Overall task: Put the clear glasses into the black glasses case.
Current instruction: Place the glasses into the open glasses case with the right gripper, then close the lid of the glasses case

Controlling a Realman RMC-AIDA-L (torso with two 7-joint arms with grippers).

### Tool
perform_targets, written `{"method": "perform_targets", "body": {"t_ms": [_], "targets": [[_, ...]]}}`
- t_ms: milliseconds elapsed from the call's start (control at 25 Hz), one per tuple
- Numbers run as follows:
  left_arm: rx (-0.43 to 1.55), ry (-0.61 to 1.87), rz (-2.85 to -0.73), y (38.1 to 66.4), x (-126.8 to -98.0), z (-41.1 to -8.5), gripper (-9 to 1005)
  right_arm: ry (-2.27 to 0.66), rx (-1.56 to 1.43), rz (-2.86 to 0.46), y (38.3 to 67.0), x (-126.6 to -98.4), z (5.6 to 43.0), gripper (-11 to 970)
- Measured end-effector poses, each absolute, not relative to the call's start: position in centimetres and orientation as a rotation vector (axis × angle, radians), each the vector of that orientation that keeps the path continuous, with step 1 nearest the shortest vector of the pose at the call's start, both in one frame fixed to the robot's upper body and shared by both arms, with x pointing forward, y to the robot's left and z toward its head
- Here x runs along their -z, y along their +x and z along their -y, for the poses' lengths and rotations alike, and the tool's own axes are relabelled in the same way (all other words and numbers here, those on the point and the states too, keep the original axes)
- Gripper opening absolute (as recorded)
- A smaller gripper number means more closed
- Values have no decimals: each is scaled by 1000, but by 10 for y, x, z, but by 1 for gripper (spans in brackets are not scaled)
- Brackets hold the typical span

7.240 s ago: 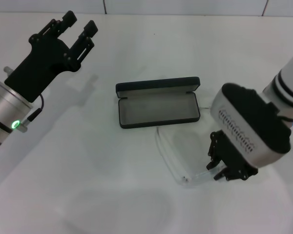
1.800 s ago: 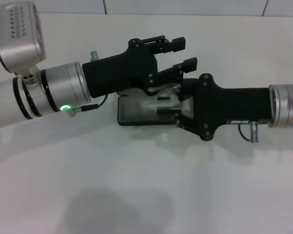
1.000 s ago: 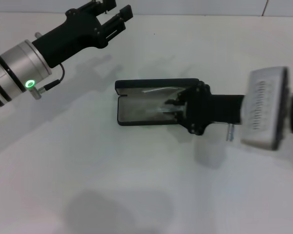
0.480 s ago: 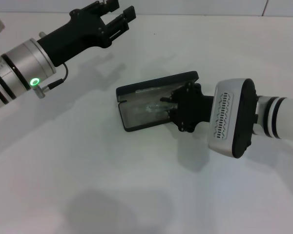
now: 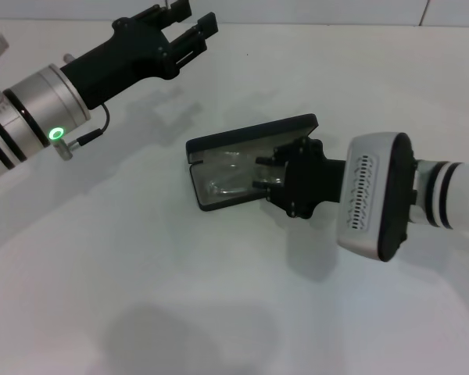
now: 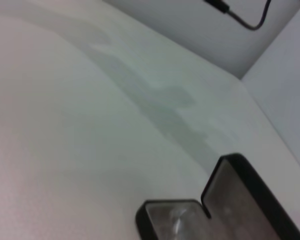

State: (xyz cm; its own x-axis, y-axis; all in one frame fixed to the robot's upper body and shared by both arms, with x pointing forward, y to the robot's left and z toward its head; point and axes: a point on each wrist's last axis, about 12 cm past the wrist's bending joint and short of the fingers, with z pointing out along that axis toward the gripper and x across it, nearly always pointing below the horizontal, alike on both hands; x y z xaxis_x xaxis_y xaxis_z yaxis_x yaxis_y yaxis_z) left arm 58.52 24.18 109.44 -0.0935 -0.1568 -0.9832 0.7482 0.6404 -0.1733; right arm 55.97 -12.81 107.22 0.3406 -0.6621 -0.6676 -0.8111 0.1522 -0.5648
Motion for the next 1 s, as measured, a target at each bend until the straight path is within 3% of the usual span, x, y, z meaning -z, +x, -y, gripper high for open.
{"method": "perform_targets", "body": {"t_ms": [160, 360, 760, 1000], "targets": [[815, 518, -1485, 584, -1093, -243, 541, -1561, -318, -1331, 550, -1083, 138, 275], [834, 510, -1503, 585, -1093, -242, 541, -1518, -590, -1306, 548, -1108, 177, 275], [770, 544, -1691, 602, -1082, -232, 541, -866, -632, -1450, 565, -1119, 291, 276], [730, 688, -1763, 605, -1074, -213, 541, -605, -624, -1411, 564, -1116, 313, 276]]}}
